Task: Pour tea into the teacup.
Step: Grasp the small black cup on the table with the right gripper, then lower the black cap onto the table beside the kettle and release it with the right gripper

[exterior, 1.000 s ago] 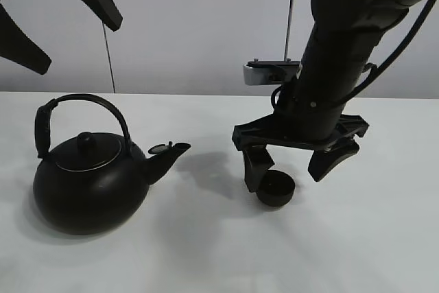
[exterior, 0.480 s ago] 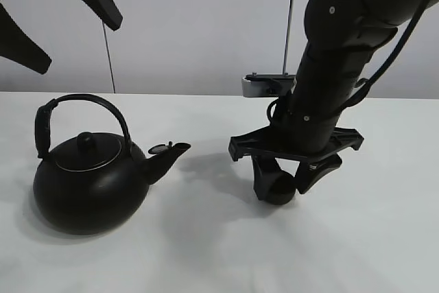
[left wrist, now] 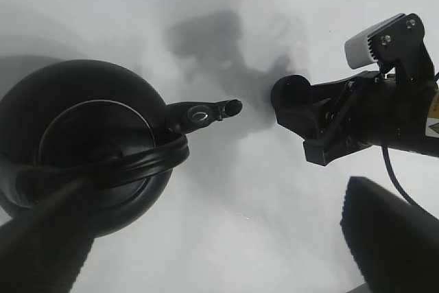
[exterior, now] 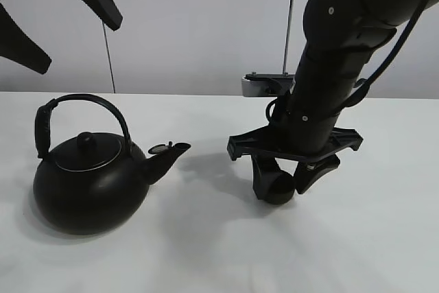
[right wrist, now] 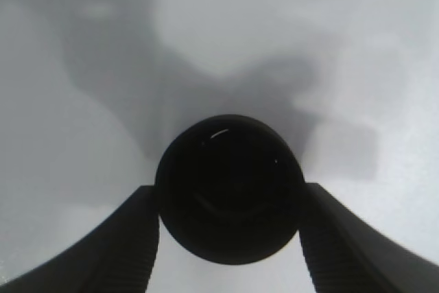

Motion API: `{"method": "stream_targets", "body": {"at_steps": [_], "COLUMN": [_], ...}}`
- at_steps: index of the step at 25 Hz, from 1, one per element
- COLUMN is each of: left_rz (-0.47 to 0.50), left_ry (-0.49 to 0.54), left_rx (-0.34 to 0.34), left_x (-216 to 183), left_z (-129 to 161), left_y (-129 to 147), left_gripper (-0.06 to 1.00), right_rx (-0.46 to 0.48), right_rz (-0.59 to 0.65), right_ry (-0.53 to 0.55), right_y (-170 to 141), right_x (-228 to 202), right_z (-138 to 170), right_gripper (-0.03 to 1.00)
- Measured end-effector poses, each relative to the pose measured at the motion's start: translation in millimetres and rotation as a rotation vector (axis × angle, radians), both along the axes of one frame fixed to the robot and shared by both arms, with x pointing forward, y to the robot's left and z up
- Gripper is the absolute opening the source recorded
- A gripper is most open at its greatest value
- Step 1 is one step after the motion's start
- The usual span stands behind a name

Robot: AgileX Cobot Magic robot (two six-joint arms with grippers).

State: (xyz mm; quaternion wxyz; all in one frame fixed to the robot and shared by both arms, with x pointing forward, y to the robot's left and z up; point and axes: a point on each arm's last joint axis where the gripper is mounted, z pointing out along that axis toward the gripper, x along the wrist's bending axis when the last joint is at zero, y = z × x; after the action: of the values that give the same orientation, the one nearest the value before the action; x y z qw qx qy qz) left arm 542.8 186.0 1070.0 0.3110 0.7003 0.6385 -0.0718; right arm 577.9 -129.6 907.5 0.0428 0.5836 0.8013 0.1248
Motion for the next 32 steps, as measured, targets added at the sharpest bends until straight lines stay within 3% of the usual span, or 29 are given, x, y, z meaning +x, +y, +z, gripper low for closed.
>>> {"method": "stream_targets", "body": {"at_steps": [8,16,32], "left_rz": [0.0,0.0,0.001], "left_ry": [0.0,0.0,-0.001], "left_rx": [0.0,0.0,0.0], "left_x": [0,0,0], "left_z": [0,0,0], "left_y": [0,0,0], "left_gripper": [0.69,0.69,0.69], "right_rx": [0.043,0.078,-0.007], "right_rz": [-0.03,0.082,0.127], "right_ry": [0.012,-0.024,0.056], "right_y": [6,52,66], "right_x": [2,0,-3], "right_z": [13,45,-1], "right_gripper": [0.4,0.4,0.4]}}
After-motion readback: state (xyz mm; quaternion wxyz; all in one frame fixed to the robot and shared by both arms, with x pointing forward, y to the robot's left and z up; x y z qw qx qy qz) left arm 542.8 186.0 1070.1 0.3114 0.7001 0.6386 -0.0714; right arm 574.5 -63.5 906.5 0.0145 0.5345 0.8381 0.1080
